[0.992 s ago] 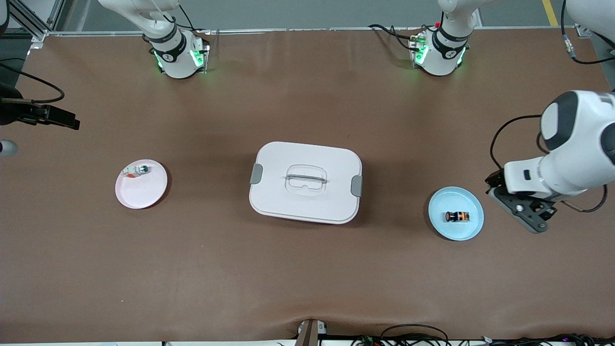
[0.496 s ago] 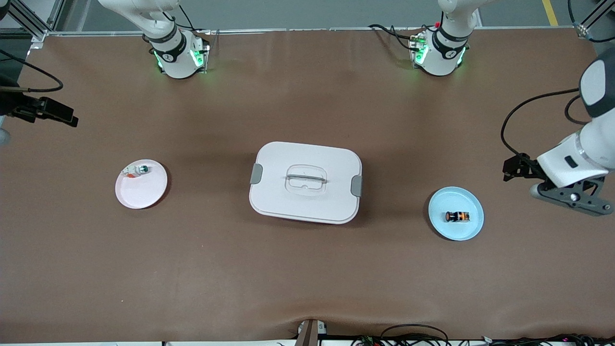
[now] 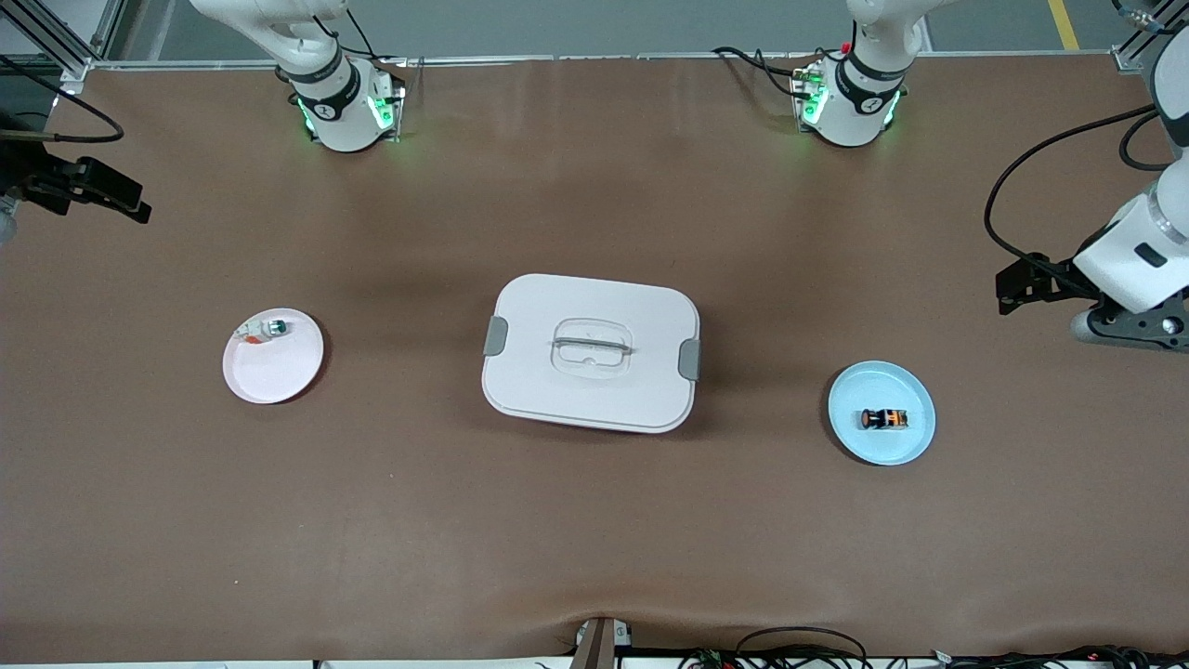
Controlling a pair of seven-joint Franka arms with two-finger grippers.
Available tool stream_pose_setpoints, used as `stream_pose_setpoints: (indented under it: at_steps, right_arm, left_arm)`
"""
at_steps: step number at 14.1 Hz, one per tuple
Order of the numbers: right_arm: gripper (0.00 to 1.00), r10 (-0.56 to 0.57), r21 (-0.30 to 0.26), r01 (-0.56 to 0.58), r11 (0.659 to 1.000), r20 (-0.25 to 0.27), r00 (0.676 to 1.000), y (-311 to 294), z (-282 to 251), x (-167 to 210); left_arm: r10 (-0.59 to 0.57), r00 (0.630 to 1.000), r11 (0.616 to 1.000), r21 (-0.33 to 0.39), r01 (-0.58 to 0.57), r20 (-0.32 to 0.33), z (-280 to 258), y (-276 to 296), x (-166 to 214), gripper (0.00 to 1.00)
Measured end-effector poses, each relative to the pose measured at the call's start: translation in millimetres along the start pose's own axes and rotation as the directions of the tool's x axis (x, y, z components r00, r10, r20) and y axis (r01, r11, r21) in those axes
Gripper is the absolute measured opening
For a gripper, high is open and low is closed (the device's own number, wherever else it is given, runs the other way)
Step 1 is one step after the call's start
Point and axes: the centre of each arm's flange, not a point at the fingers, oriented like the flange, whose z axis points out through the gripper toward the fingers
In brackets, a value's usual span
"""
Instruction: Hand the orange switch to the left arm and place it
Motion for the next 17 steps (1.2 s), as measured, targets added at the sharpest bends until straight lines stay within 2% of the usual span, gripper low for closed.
stream_pose_setpoints:
  at_steps: [2,3,6,12,17]
  right_arm:
    - [1.00,0.000,0.002,0.000,1.000,-0.015,1.000,0,-1,1]
    - [1.00,0.000,0.003,0.000,1.000,-0.024,1.000,0,-3,1]
    - [1.00,-0.001,0.006,0.001,1.000,-0.050,0.999,-1,-7,1]
    - [1.00,-0.003,0.030,0.006,1.000,-0.087,0.996,-4,-14,0]
    - [1.00,-0.005,0.059,0.012,0.998,-0.102,0.995,-7,-16,2]
  left_arm:
    - [-0.011,1.000,1.000,0.011,0.011,-0.009,-9,-4,-4,1.00]
    - [-0.025,1.000,1.000,0.017,0.025,0.007,-11,-9,-9,1.00]
    - [-0.078,0.996,0.996,-0.029,0.080,0.037,-25,-21,-27,1.00]
    - [-0.141,0.990,0.986,-0.088,0.142,0.023,-55,8,-53,1.00]
    - [-0.195,0.980,0.976,-0.089,0.198,0.034,-56,22,-59,1.00]
